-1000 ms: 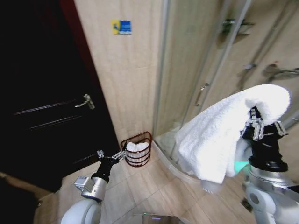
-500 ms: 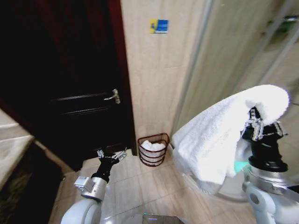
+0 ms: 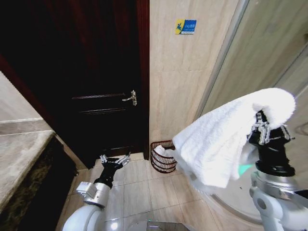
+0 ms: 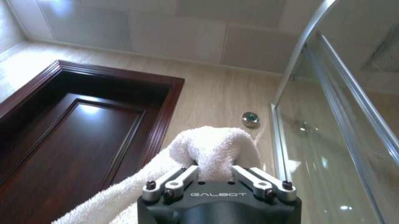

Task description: Discard the used towel into the hamper.

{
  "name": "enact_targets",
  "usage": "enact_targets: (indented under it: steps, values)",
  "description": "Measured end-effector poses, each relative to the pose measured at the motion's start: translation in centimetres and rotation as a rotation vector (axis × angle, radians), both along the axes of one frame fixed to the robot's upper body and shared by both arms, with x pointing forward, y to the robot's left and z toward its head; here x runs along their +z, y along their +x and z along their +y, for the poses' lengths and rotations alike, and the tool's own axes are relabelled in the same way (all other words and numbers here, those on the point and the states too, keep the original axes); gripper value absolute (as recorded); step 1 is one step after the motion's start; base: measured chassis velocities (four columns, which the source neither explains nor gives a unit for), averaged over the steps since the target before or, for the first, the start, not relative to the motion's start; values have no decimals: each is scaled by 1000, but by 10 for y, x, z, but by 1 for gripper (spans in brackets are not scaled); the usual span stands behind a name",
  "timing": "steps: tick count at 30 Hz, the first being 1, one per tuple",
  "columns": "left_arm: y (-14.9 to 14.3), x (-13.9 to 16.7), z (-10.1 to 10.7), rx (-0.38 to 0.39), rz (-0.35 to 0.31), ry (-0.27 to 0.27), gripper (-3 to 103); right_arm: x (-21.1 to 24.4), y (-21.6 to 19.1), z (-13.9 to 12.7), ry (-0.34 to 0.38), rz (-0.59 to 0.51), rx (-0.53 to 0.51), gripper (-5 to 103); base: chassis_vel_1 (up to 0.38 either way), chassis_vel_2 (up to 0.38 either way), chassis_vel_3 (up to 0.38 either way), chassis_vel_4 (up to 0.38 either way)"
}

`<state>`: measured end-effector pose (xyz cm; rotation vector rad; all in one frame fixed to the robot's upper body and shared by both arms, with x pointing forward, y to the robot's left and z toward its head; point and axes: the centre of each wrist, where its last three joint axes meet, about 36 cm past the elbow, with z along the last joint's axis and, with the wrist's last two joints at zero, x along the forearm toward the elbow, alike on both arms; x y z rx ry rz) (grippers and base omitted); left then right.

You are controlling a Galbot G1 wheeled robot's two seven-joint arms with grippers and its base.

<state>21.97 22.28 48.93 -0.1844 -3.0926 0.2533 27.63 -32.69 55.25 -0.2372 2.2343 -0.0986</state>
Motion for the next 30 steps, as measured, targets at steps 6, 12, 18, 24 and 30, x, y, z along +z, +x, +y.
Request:
enact_targets:
  steps: [6, 12, 18, 24, 30]
  values:
    - [0, 0, 0, 0, 0, 0, 100, -1, 0, 0, -1, 1, -3, 8, 0, 0, 0, 0]
    - [0, 0, 0, 0, 0, 0, 100, -2, 1, 0, -2, 2, -2, 8, 0, 0, 0, 0]
    - [0, 0, 0, 0, 0, 0, 100, -3, 3, 1, -6, 3, 1, 8, 0, 0, 0, 0]
    - [0, 0, 0, 0, 0, 0, 100, -4, 3, 1, -7, 5, -1, 8, 0, 0, 0, 0]
    - [0, 0, 0, 0, 0, 0, 100, -4, 4, 1, -4, 6, 0, 8, 107, 104, -98, -102]
